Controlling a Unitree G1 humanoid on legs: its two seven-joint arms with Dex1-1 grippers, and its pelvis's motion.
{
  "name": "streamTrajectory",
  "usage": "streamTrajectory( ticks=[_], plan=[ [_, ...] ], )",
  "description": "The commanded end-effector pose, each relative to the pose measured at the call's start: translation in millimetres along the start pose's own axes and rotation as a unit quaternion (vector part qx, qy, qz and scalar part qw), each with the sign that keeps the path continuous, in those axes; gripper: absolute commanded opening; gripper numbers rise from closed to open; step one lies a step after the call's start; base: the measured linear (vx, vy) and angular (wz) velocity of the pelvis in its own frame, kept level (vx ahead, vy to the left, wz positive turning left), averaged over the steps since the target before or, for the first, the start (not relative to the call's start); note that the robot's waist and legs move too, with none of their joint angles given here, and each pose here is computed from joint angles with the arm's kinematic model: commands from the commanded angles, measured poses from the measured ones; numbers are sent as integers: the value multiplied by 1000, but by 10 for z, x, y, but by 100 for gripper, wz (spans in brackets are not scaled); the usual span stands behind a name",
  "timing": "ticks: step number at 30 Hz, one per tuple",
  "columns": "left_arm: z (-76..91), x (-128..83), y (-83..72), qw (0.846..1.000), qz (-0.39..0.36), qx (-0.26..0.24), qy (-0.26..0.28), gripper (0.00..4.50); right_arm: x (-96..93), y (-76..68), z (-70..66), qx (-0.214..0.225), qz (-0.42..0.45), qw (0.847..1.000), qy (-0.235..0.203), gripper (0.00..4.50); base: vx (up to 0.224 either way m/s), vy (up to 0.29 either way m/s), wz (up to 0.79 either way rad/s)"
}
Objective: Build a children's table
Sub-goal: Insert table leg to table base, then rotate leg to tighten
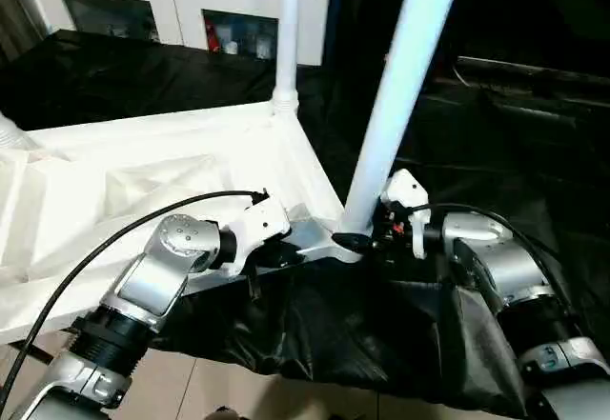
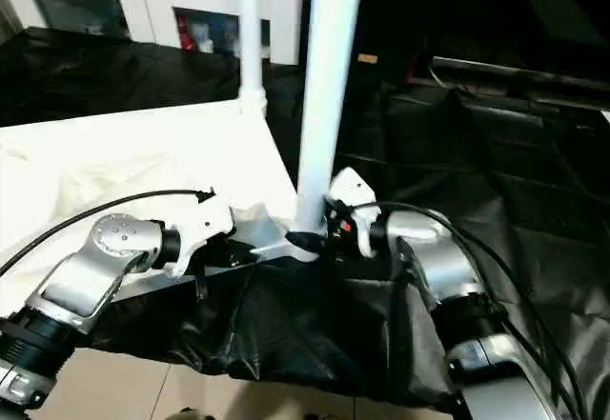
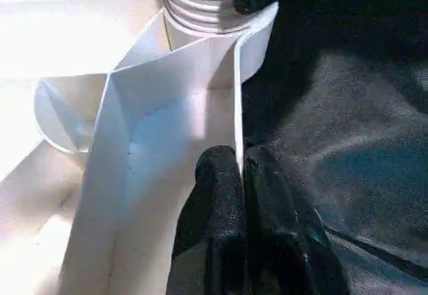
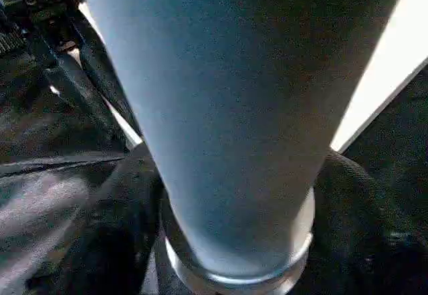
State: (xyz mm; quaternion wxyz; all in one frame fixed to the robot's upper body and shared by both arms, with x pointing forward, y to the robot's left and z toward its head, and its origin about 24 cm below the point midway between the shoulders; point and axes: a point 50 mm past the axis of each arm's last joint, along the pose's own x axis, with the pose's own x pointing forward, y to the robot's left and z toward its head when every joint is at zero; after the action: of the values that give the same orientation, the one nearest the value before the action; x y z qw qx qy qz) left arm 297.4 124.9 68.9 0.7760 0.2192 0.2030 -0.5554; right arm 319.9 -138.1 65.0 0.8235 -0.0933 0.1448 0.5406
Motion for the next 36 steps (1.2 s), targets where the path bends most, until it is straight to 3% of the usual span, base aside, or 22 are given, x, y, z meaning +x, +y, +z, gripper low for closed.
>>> streamTrajectory(
  ticks=[1, 7, 12, 17, 26, 30, 33, 36],
  plan=[
    [190, 32, -41, 999, -10, 37, -36, 0, 75, 134, -140, 25, 47, 998, 19, 283, 0, 0, 0],
    [178, 23, -48, 999, -13, 37, -36, 0, 63, 131, -235, 48, 41, 998, 23, 269, 0, 0, 0],
    [175, 26, -77, 998, -25, 39, -46, 0, 63, 116, -379, 102, 31, 994, 24, 269, 0, 0, 0],
    [170, 9, -116, 997, -43, 39, -50, 0, 58, 116, -471, 104, 36, 993, 48, 269, 0, 0, 0],
    [139, 28, -65, 999, -16, 25, -46, 0, 111, 114, -486, 111, 15, 993, 36, 269, 0, 0, 0],
    [152, 130, 126, 996, 87, -16, -31, 0, 250, 14, -570, 153, -134, 979, 24, 269, 0, 0, 0],
    [240, 221, 225, 988, 144, -42, -32, 0, 376, -35, -590, 199, -234, 951, 18, 268, 0, 0, 0],
    [301, 267, 234, 986, 155, -48, -37, 0, 449, -52, -560, 234, -267, 935, 5, 268, 0, 0, 0]
  ],
)
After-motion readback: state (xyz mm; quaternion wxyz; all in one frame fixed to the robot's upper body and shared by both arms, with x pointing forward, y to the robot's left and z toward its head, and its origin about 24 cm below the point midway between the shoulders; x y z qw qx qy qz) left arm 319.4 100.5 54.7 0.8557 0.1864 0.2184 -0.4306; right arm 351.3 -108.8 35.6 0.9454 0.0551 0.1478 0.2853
